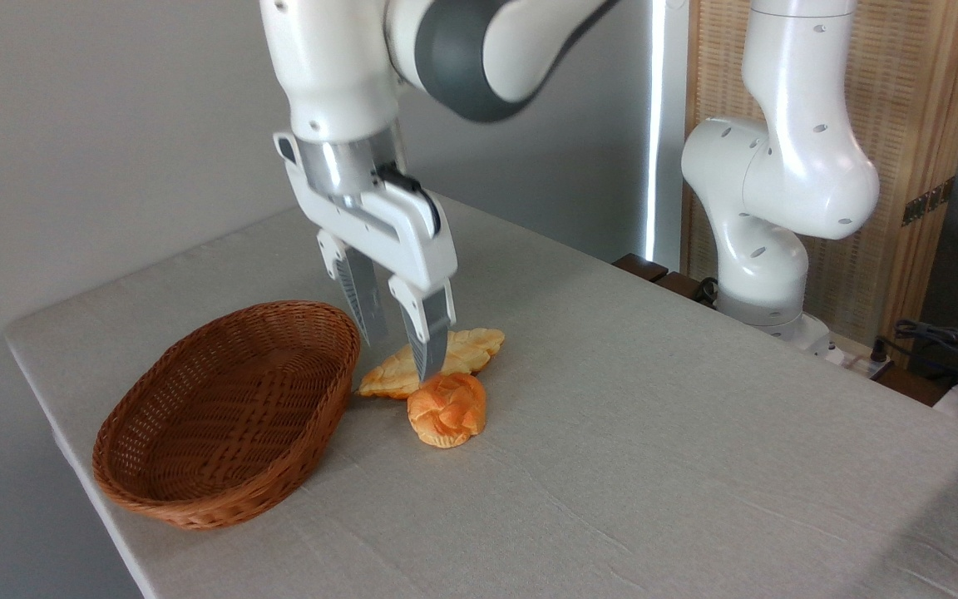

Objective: Put bread into the basket
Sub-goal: 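Lower the open gripper onto the small orange bread roll, then close the gripper on the orange roll and lift it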

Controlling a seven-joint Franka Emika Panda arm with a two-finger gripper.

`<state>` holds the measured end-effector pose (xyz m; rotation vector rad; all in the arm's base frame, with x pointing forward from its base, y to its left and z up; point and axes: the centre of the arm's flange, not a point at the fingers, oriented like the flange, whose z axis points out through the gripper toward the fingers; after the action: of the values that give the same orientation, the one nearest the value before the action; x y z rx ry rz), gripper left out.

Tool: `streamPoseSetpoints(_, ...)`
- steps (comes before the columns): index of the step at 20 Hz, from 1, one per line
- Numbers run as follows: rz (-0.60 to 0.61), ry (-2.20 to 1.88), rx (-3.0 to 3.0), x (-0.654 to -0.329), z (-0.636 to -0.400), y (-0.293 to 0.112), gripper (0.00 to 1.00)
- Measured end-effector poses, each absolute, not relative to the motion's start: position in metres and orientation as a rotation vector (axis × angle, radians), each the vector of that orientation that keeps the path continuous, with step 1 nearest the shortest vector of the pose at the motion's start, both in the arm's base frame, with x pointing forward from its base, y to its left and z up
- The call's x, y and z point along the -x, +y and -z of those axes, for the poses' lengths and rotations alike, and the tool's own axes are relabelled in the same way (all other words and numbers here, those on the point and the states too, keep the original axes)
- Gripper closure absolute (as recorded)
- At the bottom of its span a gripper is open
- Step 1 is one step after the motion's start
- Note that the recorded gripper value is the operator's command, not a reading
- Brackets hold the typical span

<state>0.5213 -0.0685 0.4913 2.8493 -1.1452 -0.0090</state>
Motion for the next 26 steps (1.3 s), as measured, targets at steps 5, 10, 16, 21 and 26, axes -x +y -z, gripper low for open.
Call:
streamPoseSetpoints(5, 0.034, -1.226, -2.814, -0.506, -0.426, -0.061, 0.00)
streamPoseSetpoints(10, 0.043, -1.227, -2.813, -0.504, -0.418, -0.060, 0.08)
streamPoseSetpoints(16, 0.048, -1.273, -2.790, -0.503, -0.416, -0.060, 0.65)
streamPoseSetpoints(21, 0.048, -1.275, -2.789, -0.503, -0.416, -0.060, 0.65)
streamPoseSetpoints(26, 0.049, -1.276, -2.789, -0.502, -0.416, -0.060, 0.63)
